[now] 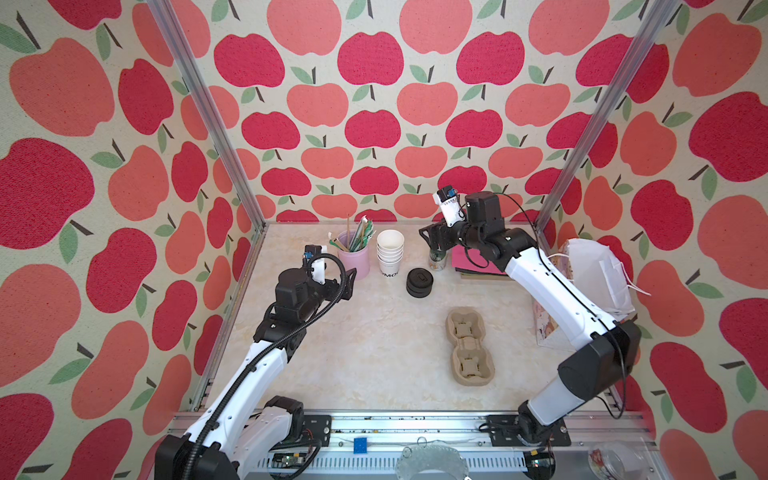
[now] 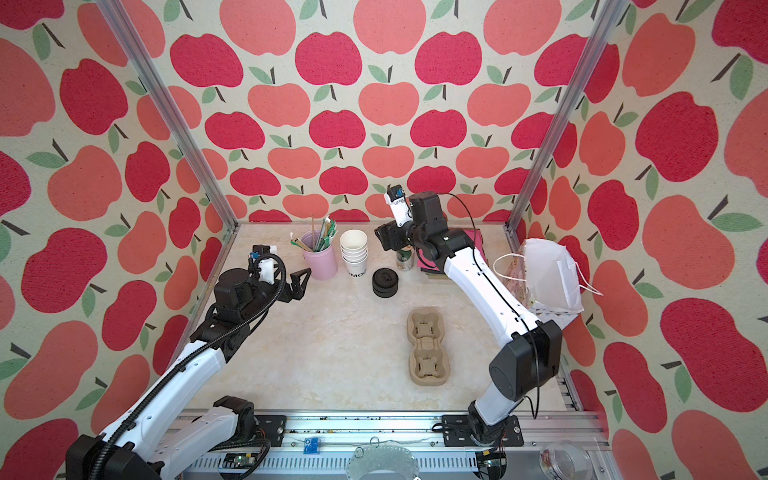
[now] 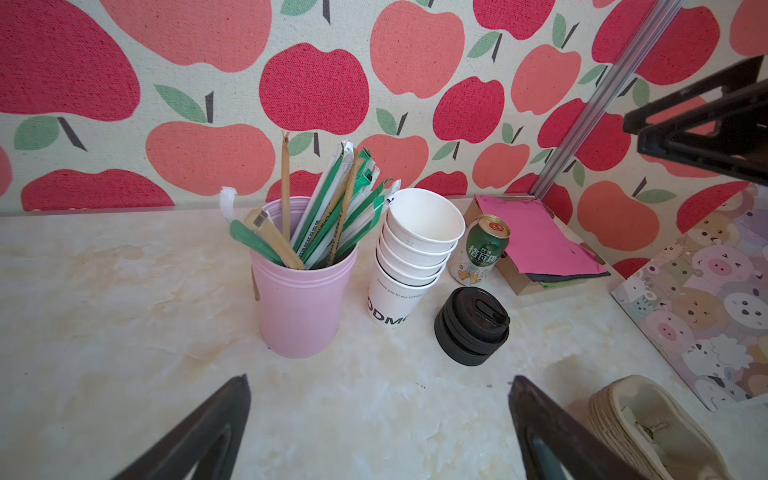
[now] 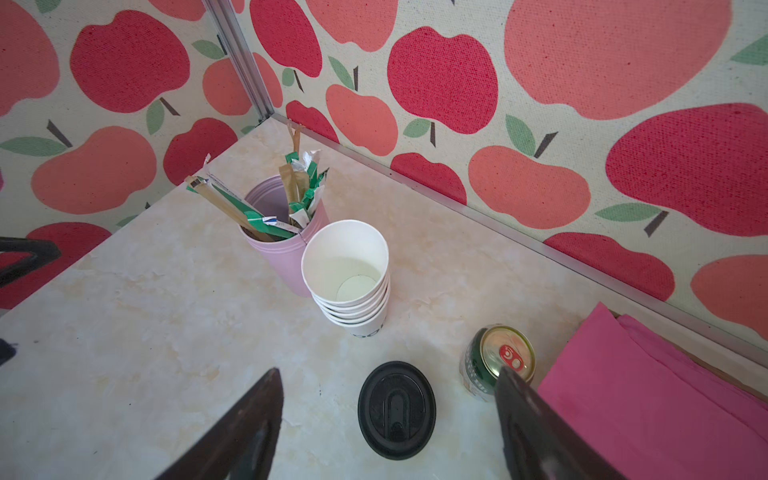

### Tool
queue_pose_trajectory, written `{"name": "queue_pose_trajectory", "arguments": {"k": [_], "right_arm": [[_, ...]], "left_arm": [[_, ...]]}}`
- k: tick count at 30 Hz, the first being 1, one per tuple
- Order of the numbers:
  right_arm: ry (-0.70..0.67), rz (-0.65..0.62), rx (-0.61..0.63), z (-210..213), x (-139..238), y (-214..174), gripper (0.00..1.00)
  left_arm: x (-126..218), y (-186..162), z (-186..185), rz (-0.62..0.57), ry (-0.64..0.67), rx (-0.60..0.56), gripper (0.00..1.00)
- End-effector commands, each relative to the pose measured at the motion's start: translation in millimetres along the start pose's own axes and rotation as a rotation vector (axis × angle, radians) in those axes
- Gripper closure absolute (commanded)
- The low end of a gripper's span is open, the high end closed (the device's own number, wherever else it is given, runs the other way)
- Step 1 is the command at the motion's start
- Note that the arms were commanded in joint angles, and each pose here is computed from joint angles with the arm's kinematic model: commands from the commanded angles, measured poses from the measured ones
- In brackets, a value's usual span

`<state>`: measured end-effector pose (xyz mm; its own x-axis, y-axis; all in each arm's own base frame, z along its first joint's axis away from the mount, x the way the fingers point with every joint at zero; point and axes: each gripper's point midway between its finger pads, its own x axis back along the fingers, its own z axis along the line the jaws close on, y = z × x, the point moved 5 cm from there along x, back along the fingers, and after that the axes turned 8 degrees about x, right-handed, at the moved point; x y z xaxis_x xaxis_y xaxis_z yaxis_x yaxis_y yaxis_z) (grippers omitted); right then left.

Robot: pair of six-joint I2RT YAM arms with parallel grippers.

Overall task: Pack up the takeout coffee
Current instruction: 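Reach the right gripper to the white cup stack while the left arm rises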

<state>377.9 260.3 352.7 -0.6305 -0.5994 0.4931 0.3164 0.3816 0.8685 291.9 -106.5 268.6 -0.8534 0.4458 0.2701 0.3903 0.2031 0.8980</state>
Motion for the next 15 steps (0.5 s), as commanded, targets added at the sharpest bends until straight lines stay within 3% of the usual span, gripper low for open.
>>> {"name": "queue_pose_trajectory", "arguments": {"k": [1,10,15], "right_arm": [[0.062,0.135,-0.116,10,-15,-5,0.25],[0.067,0.298,-0.173,11,-77,-6,0.42],[0.048,0.329,-0.192,11,-105,-14,0.51]], "left_arm": [[-5,-2,-12,0.023,-0.056,0.021,0.01],[-8,-21,-15,0.058,-0.058,0.037,0.01],[-7,-23,-11,0.040,-0.029,0.037,0.01]]}}
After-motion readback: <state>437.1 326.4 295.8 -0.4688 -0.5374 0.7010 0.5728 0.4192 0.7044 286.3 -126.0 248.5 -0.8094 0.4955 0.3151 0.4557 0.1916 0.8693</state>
